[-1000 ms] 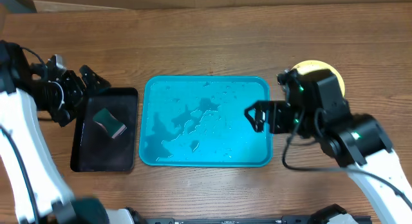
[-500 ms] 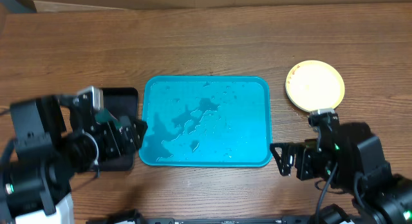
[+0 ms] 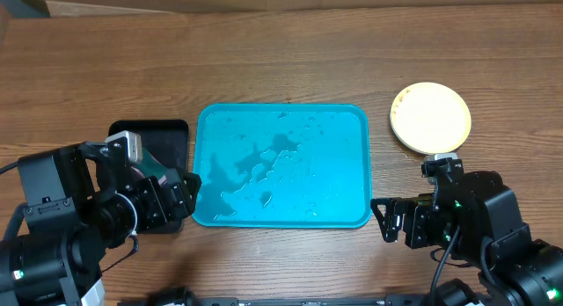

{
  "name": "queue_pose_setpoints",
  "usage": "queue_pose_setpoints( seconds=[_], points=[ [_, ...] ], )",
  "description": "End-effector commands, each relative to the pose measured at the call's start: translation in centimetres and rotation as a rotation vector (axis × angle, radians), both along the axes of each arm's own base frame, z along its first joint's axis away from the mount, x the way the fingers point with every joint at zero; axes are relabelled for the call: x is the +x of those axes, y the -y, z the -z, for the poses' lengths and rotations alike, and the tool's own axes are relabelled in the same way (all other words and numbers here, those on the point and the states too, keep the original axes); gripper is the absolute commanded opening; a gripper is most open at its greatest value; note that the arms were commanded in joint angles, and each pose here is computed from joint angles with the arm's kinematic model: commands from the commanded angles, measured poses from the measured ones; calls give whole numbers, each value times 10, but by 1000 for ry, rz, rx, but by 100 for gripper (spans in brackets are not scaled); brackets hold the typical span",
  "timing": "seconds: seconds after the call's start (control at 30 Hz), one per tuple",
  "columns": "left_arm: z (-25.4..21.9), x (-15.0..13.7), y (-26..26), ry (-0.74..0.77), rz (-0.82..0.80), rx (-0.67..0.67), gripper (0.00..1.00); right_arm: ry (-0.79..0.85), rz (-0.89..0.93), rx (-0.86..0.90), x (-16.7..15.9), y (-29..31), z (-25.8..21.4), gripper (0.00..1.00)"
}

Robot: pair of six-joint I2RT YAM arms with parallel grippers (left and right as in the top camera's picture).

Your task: Clean dirty plates on tray and stack at the side

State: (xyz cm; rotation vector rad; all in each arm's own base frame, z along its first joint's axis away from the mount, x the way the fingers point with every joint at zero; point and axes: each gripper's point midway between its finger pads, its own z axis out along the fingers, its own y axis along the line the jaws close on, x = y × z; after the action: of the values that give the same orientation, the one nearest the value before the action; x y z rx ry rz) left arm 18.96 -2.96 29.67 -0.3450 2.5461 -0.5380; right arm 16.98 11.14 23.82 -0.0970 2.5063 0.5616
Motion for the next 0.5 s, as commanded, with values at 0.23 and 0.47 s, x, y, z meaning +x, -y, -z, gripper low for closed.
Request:
queue_pose_setpoints(
  seconds=[0.23, 0.47],
  points=[
    [2, 0, -1, -7, -7, 0, 100, 9, -1, -8, 0, 1, 0, 100],
    [2, 0, -1, -7, -7, 0, 100, 21, 53, -80, 4, 16, 4, 100]
  ],
)
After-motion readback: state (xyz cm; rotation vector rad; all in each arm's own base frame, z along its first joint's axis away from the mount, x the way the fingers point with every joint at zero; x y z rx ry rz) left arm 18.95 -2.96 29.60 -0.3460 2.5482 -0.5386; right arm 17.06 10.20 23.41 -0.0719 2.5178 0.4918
